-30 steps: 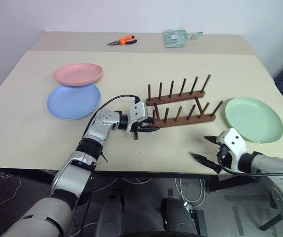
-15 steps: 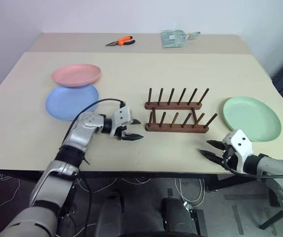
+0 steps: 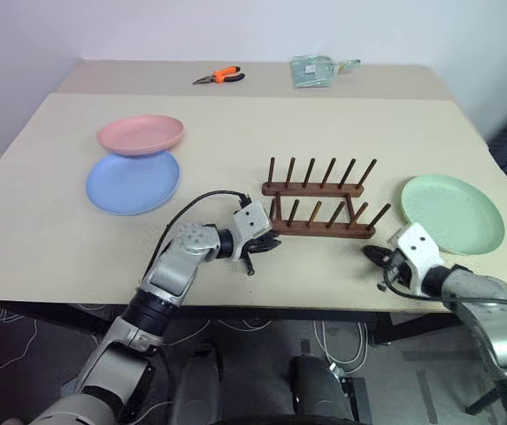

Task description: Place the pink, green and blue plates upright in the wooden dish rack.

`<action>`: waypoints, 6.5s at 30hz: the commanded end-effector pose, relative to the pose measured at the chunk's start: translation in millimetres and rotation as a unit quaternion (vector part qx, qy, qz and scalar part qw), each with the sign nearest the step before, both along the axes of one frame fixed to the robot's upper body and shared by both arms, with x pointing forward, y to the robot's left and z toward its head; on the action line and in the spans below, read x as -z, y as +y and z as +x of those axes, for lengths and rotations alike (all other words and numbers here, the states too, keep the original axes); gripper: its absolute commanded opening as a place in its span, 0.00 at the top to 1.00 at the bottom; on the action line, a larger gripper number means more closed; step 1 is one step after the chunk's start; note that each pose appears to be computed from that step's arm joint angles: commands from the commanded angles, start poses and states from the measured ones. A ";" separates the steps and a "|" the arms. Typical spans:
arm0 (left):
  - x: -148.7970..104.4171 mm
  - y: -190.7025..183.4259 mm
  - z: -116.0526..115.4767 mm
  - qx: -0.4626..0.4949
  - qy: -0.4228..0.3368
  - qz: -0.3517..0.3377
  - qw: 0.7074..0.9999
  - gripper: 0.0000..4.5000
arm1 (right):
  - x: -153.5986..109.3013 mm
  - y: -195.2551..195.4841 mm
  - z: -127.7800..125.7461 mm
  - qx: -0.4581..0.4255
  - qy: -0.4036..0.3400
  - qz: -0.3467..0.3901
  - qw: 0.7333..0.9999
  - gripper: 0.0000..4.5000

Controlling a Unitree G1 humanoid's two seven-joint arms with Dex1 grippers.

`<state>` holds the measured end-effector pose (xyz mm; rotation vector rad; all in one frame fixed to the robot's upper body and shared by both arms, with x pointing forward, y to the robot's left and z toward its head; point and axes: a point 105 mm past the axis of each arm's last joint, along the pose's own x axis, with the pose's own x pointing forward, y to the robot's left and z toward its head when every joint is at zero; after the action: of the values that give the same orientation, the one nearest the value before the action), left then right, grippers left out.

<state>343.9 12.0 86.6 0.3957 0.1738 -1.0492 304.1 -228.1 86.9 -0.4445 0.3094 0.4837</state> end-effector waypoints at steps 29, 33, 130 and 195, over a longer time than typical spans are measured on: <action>-153.4 151.8 61.9 -0.411 -0.203 -0.264 0.849 0.10 | -52.0 43.3 39.7 -0.071 -0.125 -0.002 0.990 0.03; -165.5 226.4 61.0 -0.586 -0.184 -0.289 0.735 0.01 | -51.9 51.7 40.3 -0.087 -0.114 0.011 0.990 0.00; -110.0 14.8 -37.7 0.105 -0.062 -0.171 0.978 0.09 | -196.7 3.4 71.9 0.007 -0.192 0.384 0.903 1.00; -83.2 76.1 2.7 -0.041 -0.122 -0.124 0.984 0.08 | -301.0 85.6 -26.7 -0.242 -0.230 0.562 0.757 0.99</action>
<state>345.3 76.7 160.7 0.2840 -0.1154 -0.9534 288.9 -160.3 378.5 0.5387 -0.6143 0.8590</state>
